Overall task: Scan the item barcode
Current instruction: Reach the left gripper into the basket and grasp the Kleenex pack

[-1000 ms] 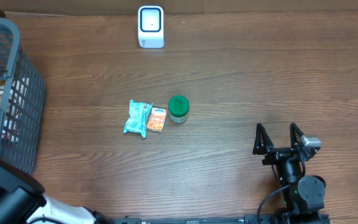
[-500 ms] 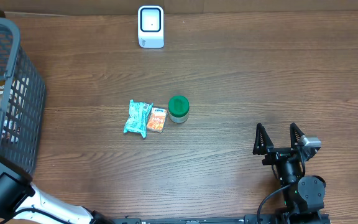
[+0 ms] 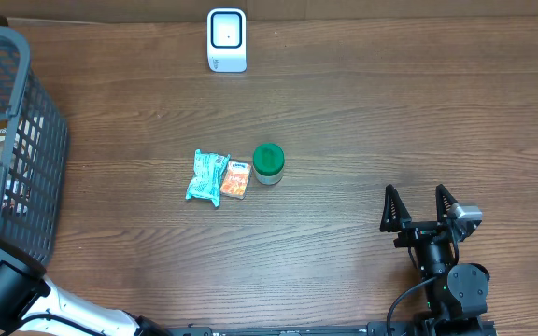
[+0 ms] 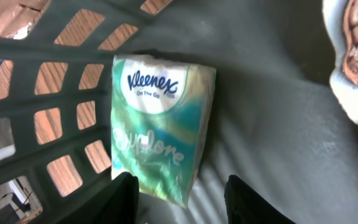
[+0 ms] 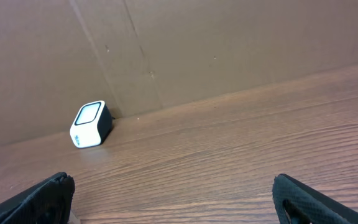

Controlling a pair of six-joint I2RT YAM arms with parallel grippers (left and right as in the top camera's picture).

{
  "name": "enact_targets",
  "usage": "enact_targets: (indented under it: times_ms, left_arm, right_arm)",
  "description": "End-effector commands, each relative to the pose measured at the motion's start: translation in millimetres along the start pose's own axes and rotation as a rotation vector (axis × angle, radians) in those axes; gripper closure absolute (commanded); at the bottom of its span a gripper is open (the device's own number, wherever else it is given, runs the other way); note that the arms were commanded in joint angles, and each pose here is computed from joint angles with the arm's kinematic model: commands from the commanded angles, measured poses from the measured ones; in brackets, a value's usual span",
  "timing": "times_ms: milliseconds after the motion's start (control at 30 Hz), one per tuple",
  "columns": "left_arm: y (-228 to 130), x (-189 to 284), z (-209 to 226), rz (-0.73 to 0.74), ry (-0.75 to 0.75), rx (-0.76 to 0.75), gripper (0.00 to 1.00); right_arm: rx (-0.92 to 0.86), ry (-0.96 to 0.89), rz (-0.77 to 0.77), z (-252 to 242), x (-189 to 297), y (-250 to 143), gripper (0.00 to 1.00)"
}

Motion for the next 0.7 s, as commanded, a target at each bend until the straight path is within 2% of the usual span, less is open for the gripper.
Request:
enact_targets:
  times_ms: [0, 100, 200, 433, 500, 667]
  left_arm:
    - [-7, -14, 0, 0.013, 0.032, -0.042, 0.52]
    - [-9, -20, -2, 0.004, 0.029, -0.048, 0.52]
    - [-10, -23, -3, -0.001, 0.027, -0.045, 0.58]
    - [-15, -29, -6, 0.006, 0.011, -0.046, 0.8]
    - [-18, -30, -8, 0.016, -0.003, -0.049, 0.96]
    - [-21, -28, -10, 0.029, -0.005, -0.061, 0.96]
  right_arm:
    - [0.015, 0.003, -0.003, 0, 0, -2, 0.0]
    - [0.015, 0.003, -0.003, 0, 0, -2, 0.0]
    - [0.015, 0.003, -0.003, 0, 0, -2, 0.0]
    - [0.015, 0.003, -0.003, 0, 0, -2, 0.0]
    - [0.015, 0.003, -0.003, 0, 0, -2, 0.0]
    - [0.015, 0.003, -0.003, 0, 0, -2, 0.0]
Point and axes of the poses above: each gripper's point midway between its finger pads, its own x axis back along the fingers, its own z axis along the line the jaws close on, y = z × x, the point moved 6 cm from there along x, back along the fingers, and after that the axes turned 14 degrees about x, right-handed, at the moved point
